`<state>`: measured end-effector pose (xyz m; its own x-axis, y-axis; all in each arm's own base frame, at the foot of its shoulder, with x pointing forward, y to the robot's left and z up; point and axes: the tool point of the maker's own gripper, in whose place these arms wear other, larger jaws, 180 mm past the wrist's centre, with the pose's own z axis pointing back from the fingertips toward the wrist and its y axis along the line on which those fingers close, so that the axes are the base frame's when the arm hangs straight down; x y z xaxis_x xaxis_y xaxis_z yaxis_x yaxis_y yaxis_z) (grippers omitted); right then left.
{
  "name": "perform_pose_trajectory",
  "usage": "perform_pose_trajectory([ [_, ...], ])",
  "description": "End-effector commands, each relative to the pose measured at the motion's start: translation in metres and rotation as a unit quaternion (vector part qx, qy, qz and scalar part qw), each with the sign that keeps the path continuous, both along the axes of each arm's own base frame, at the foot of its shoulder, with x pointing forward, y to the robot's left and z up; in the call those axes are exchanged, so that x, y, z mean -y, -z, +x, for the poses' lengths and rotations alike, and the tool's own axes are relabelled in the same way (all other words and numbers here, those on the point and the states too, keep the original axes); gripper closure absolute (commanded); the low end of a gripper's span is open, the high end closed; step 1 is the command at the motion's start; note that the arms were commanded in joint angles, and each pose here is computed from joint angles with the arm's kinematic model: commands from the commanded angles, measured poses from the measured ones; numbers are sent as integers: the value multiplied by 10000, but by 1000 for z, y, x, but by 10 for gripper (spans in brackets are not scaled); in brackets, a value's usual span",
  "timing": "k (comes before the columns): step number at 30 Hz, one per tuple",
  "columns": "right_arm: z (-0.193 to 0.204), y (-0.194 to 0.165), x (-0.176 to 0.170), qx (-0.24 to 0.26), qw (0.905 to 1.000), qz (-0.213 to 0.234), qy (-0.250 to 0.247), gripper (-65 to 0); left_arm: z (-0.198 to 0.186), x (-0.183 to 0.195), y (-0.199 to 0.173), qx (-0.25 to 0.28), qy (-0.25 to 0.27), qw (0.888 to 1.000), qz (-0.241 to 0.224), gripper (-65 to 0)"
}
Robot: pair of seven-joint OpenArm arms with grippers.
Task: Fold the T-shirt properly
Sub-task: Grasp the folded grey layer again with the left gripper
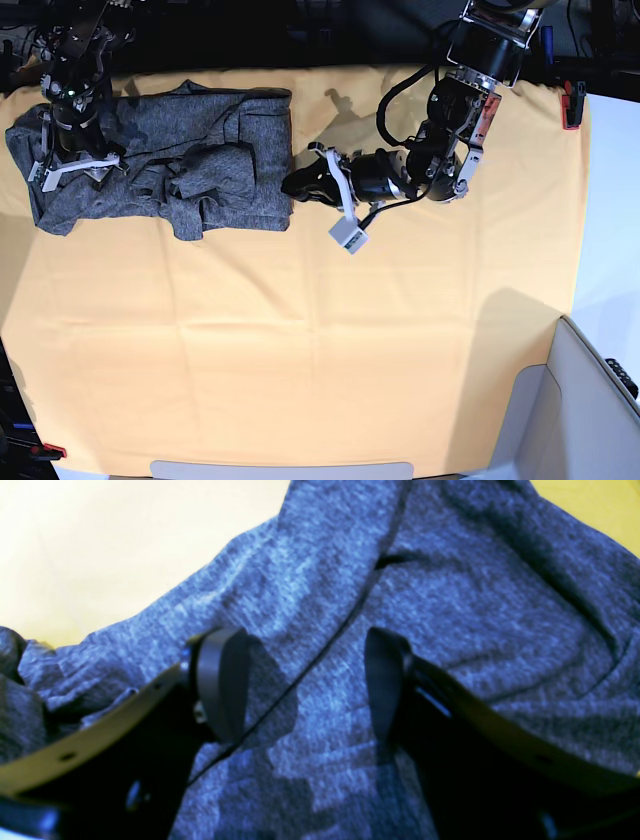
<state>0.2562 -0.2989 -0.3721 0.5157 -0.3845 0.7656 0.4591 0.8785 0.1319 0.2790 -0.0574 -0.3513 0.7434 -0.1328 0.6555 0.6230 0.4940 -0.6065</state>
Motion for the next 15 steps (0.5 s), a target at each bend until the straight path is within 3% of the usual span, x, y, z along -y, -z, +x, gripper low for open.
perform_pose_trajectory([
  [1,7,-13,5,224,9997,-136,-9,-364,9,14,-27,308,52,9989,-343,-7],
  [7,7,-14,5,231,9996,-139,-10,-364,0,29,-16,-95,-35,9998,-179,-7],
  [12,7,-14,5,231,9996,-139,-10,-364,7,34,-19,-24,45,9999,-106,-7],
  [15,7,-14,5,231,9996,-139,-10,-364,7,33,-7,59,148,9995,258,-7],
])
